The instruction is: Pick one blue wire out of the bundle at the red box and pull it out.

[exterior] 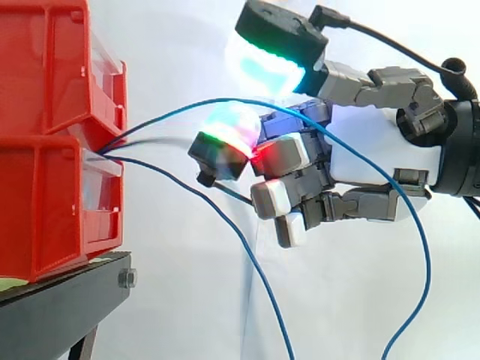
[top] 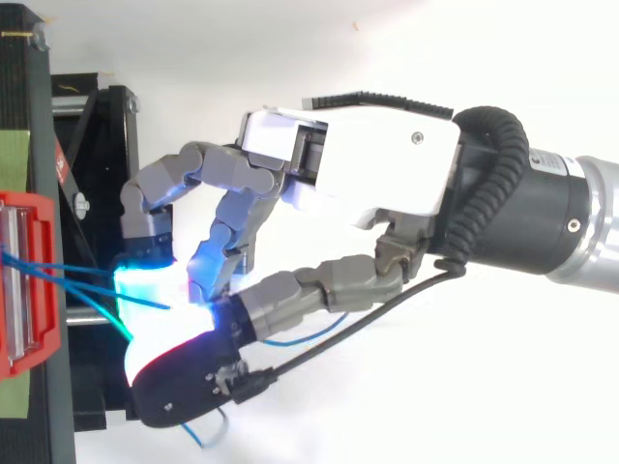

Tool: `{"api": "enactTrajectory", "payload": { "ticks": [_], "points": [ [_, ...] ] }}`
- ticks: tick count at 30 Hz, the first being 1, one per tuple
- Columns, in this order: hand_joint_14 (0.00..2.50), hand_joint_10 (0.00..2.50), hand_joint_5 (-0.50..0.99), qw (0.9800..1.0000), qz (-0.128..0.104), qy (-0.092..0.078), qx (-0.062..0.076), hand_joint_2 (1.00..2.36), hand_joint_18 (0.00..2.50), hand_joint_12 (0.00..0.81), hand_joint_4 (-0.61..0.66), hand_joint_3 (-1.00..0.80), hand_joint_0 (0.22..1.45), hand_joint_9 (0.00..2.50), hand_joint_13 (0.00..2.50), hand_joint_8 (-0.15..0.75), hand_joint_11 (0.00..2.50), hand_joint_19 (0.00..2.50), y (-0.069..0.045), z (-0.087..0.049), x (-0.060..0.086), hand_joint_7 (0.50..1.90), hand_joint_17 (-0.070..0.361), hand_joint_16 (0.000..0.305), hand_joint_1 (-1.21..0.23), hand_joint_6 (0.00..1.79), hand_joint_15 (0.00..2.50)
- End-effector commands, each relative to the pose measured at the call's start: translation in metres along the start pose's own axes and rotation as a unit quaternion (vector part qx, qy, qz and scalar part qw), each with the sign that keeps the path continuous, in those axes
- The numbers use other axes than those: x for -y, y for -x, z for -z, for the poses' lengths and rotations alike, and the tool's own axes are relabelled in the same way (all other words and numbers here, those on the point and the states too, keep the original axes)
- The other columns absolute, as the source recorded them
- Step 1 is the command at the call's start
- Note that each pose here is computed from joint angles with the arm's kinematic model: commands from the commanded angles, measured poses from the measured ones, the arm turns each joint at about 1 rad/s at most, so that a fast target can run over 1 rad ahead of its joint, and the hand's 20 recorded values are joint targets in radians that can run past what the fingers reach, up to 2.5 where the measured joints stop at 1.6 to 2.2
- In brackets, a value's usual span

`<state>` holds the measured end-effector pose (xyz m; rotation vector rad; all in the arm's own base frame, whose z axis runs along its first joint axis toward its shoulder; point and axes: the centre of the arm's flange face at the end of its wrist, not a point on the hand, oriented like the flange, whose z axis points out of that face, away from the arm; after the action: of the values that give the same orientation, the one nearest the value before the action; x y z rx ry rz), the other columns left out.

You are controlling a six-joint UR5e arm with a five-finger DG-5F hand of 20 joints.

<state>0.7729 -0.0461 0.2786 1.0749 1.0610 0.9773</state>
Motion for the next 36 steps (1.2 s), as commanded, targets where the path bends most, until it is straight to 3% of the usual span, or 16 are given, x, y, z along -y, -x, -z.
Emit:
{"api": "enactTrajectory", "payload": {
  "ticks": [1,6,11,18,21,28,36],
  "points": [
    [0.02,0.02,-0.16,1.0,0.0,0.0,0.0,1.01,1.15,0.517,0.35,-0.33,0.64,1.19,1.22,0.496,1.13,0.62,0.0,-0.0001,-0.0001,1.22,0.144,0.064,-0.87,0.9,0.66],
    [0.02,0.02,-0.19,1.0,0.0,0.0,0.0,1.01,1.11,0.515,0.4,-0.35,0.67,1.1,1.17,0.496,1.14,0.62,0.0,-0.0001,-0.0001,1.14,0.144,0.064,-0.93,0.92,0.66],
    [0.02,0.02,-0.18,1.0,-0.001,0.001,0.0,1.0,1.17,0.542,0.4,-0.49,0.51,1.16,1.21,0.517,1.14,0.62,0.0,-0.0005,-0.0008,1.07,0.158,0.07,-0.72,0.9,0.65],
    [0.02,0.02,-0.13,1.0,-0.001,0.0,0.0,1.0,1.21,0.539,0.36,-0.49,0.52,1.32,1.27,0.511,1.03,0.65,0.0,-0.0001,-0.0001,1.12,0.162,0.072,-0.49,0.81,0.66],
    [0.02,0.02,-0.12,1.0,-0.001,0.001,0.0,1.01,1.18,0.523,0.35,-0.36,0.58,1.33,1.28,0.493,1.02,0.68,0.0,-0.0005,-0.0008,1.16,0.151,0.067,-0.52,0.78,0.67],
    [0.02,0.02,-0.12,1.0,-0.002,0.0,0.0,1.02,1.2,0.524,0.35,-0.18,0.57,1.34,1.28,0.514,1.03,0.66,0.0,-0.0001,-0.0001,1.2,0.152,0.067,-0.62,0.8,0.66],
    [0.02,0.02,-0.13,1.0,-0.001,0.0,0.0,1.03,1.2,0.522,0.34,-0.14,0.57,1.33,1.28,0.514,1.03,0.66,0.0,-0.0001,-0.0001,1.2,0.151,0.067,-0.66,0.83,0.66]
  ]
}}
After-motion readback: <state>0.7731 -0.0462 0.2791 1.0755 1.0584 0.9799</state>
